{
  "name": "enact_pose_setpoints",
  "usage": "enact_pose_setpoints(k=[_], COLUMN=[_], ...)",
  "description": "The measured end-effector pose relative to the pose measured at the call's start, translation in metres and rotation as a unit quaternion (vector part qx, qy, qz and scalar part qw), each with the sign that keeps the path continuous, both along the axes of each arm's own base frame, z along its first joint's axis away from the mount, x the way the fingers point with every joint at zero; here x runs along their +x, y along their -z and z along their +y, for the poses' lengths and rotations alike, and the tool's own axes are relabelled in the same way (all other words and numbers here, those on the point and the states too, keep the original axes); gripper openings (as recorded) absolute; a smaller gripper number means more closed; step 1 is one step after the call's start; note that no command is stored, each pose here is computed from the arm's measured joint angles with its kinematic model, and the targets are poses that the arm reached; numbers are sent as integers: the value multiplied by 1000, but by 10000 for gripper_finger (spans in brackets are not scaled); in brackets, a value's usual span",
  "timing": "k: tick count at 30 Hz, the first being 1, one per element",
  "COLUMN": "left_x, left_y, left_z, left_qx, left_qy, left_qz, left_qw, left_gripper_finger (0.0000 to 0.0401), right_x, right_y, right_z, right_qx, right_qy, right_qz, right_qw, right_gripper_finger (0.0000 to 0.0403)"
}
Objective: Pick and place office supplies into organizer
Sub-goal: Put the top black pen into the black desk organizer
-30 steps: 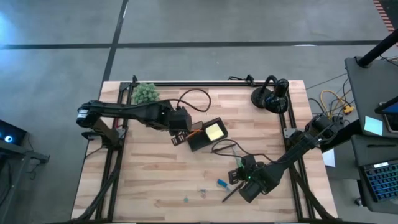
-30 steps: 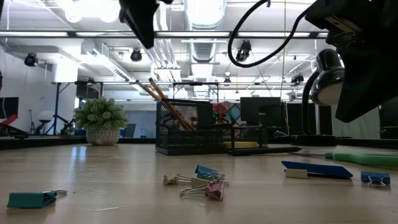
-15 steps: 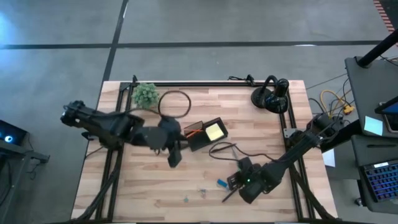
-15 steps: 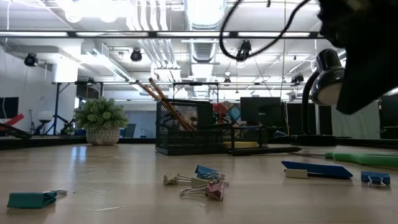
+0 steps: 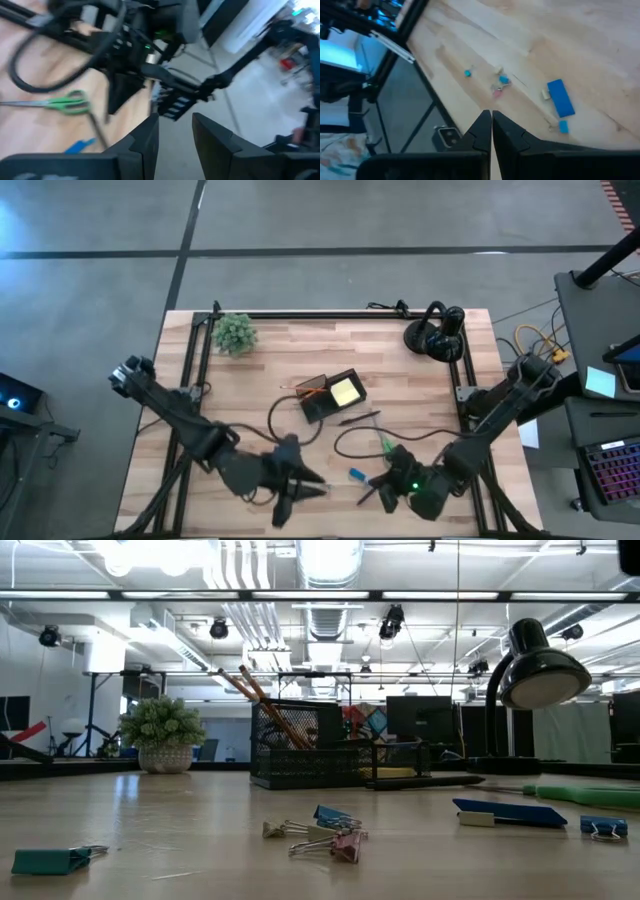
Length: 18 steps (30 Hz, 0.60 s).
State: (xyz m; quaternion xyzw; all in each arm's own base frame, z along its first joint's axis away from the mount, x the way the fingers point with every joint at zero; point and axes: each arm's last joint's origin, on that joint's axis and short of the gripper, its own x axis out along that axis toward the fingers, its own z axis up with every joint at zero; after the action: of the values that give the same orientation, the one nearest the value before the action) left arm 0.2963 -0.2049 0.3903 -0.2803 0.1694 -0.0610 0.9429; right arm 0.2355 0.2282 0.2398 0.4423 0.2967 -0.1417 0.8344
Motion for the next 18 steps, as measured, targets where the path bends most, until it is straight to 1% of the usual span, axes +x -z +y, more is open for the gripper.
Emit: enact_pose_setpoints(k=[1,4,5,9,11,15,18], left_x=[1,2,1,-3,-6,-18,-31], left_y=[1,5,6,10,12,13,17], left_z=[-5,-18,-21,-34,-42,-58,-72], left_qx=[-12,-37,-39,-40,-41,-43,-41], left_qy=[3,11,16,32,43,71,95], left_qz=[-6,-16,-17,-16,-17,-17,-13], left_qw=[1000,999,999,999,998,996,995], left_gripper_finger=[103,103,103,103,103,103,103], right_x=[-3,-7,-9,-12,-11,-6,1], right_y=[-2,-7,-8,-13,-15,-14,-9], right_z=[2,9,11,23,29,39,46], right_qx=[-1,17,20,50,74,116,147], right_qy=[-1,-2,-3,-12,-17,-12,3], right_qz=[-4,-14,-14,-29,-47,-69,-80], right_qw=[1000,1000,1000,998,996,991,986], right_gripper_finger=[9,9,9,9,9,9,9])
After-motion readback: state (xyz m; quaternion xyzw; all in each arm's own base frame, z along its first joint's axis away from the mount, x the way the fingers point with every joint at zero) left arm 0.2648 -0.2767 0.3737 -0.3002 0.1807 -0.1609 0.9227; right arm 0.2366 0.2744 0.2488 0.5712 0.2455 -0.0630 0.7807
